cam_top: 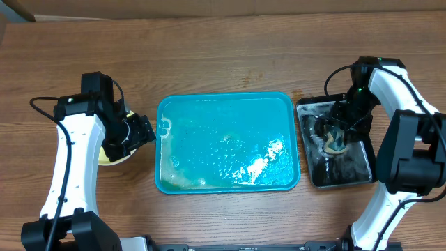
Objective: Clean dirty plates on tray and stack at the side
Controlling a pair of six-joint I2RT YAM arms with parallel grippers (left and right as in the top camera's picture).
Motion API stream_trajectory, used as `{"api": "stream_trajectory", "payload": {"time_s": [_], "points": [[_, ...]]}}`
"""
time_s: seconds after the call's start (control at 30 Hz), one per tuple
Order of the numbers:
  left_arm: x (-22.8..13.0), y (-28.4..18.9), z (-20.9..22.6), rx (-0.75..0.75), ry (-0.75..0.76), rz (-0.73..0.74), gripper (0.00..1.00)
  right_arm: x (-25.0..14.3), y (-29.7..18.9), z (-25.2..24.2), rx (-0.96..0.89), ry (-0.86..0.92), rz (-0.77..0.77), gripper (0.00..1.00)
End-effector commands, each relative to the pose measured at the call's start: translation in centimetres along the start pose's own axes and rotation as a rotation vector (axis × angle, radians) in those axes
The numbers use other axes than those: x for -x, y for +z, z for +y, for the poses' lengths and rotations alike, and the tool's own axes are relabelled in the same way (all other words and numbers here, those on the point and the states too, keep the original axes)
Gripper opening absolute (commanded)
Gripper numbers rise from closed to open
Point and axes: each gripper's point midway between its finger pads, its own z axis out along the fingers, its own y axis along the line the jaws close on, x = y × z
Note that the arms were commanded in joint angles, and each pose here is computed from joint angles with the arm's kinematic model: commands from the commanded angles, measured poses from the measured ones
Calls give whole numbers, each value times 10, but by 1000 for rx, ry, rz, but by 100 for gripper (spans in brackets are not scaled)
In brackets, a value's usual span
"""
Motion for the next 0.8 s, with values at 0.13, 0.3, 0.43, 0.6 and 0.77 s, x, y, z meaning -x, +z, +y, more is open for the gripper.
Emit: {"api": "stream_trajectory", "payload": {"time_s": [0.13,0.3,0.43,0.6,0.77], "points": [[5,-4,-4,-9,26,-15,78,-8,-42,7,-17,-56,-150,100],[5,-4,-4,-10,27,-15,81,-20,-82,17,25,-94,-286,100],[7,-4,-12,-40,112,-25,85,-28,-118,31,78,-151,-432,100],[4,-1,-30,-45,271,-38,90,-39,-144,53,203,-217,-514,100],[-19,4,-32,70,364,21,100,-47,-140,48,185,-204,-480,100]]}}
